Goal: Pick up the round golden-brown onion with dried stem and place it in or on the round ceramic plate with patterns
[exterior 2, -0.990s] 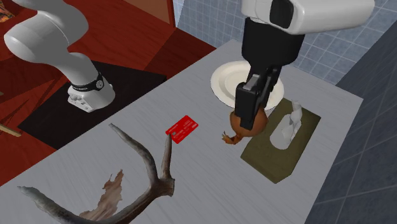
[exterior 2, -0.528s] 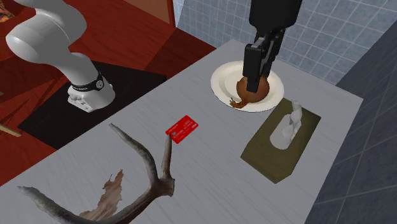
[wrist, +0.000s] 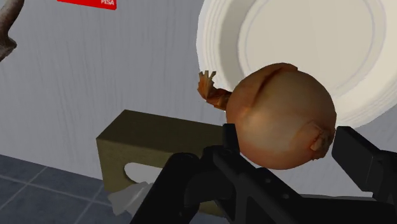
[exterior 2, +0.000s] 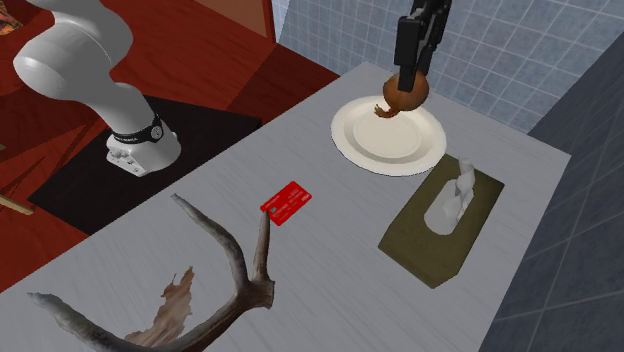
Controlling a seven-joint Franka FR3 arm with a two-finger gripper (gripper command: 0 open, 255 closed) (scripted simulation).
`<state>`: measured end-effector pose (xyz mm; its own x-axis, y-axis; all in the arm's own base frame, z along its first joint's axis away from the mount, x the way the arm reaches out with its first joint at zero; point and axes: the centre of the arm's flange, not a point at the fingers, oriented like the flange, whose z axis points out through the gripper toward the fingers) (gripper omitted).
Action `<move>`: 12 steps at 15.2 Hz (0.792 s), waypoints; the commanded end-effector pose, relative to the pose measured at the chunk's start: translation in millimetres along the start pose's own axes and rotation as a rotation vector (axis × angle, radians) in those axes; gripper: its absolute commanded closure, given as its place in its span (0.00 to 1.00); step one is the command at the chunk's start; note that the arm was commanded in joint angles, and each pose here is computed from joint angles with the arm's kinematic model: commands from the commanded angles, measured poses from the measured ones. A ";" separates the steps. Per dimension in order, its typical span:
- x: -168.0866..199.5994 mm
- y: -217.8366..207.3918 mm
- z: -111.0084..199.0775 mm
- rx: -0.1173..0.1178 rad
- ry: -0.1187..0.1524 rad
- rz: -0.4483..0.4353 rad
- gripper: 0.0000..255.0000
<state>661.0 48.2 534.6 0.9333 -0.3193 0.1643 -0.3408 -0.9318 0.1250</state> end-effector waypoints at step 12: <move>-23.2 -52.6 36.2 -0.001 0.000 0.001 1.00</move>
<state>660.0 98.8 493.6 0.9329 -0.3206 0.1639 -0.3421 -0.9312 0.1258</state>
